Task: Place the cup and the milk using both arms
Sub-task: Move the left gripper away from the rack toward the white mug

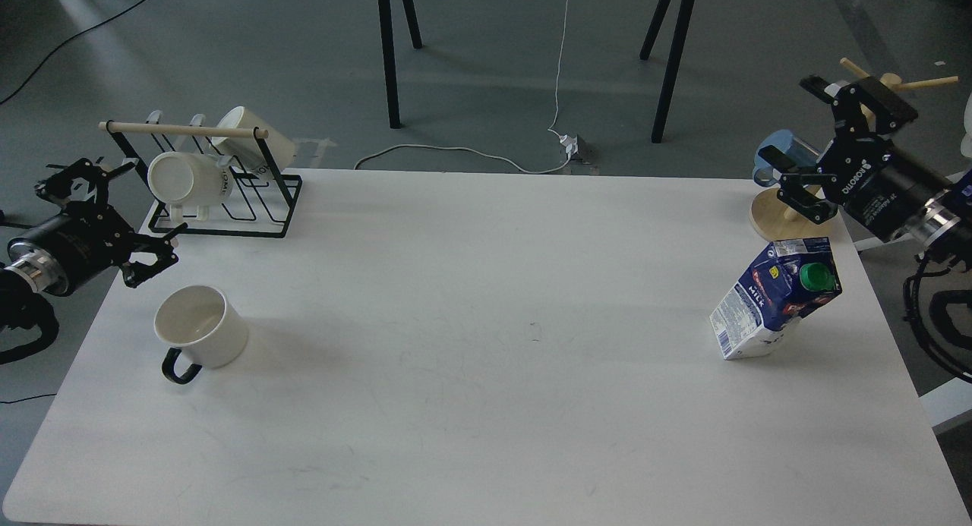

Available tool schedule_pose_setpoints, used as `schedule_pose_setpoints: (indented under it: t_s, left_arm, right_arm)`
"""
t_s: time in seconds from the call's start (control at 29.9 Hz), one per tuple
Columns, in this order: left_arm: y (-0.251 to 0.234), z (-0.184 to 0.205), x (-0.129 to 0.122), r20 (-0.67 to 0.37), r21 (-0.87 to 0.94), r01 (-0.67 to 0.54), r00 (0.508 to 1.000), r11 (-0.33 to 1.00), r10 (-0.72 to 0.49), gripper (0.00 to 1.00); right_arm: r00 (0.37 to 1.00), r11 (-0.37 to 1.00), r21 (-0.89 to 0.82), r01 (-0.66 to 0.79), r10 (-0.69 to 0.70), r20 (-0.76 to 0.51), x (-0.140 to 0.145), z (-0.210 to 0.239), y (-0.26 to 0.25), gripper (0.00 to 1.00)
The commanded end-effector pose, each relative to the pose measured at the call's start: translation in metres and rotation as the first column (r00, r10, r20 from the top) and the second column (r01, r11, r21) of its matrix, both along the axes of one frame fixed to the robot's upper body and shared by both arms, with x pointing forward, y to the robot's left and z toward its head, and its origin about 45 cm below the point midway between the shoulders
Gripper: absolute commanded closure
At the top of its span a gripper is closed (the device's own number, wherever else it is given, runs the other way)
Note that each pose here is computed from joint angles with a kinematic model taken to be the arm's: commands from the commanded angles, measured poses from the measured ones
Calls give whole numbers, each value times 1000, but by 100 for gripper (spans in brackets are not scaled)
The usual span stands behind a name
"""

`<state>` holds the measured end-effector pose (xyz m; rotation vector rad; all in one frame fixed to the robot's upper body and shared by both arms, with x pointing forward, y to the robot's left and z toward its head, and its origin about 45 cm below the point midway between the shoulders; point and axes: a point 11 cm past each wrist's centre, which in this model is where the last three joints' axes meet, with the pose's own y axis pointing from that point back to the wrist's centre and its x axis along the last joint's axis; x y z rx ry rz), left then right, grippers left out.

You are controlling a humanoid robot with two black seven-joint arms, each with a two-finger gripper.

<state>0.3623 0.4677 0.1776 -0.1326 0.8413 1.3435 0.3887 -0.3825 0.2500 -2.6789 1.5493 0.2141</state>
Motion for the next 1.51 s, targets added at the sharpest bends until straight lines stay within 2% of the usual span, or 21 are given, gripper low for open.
schedule_pose_setpoints:
  t_s: [0.0, 0.33, 0.47, 0.64, 0.84, 0.97, 1.14, 1.34, 1.47]
  left_arm:
    - [0, -1, -1, -3, 0, 1, 1000, 1000, -1, 0]
    - [-6, -4, -2, -17, 25, 30, 999, 999, -30, 0]
    - [-3, 4, 3, 7, 20, 18, 1000, 1000, -18, 0]
    - [0, 33, 18, 104, -17, -12, 995, 1000, 14, 0]
    - [-5, 31, 17, 96, 0, 10, 995, 1000, -10, 0]
    - [3, 37, 21, 80, 174, 53, 994, 983, -68, 0]
    - [44, 49, 19, -22, 528, 105, 994, 843, -110, 0]
    - [102, 116, 8, 103, 763, -7, 988, 647, -111, 0]
    - [94, 141, 12, 188, 848, -34, 952, 529, -242, 0]
  right_arm:
    - [1000, 1000, 0, 1, -1, -3, -1, -1, 0, 1]
    - [1000, 1000, -6, 10, -10, 4, -1, 2, -5, 1]
    - [1000, 1000, -6, 13, -13, 0, -2, 1, -6, 1]
    - [1000, 1000, -3, 17, -17, -4, -3, -1, -8, 1]
    - [1000, 1000, 5, 16, -16, 0, -3, 1, -6, 1]
    - [1000, 1000, 5, 19, -19, -3, -4, -1, -7, 1]
    - [1000, 1000, 8, 18, -18, -8, -5, -3, -6, 1]
    - [1000, 1000, 4, 22, -22, -12, -6, -5, -9, 1]
    - [999, 1000, -2, 31, -31, -17, -7, -7, -12, 1]
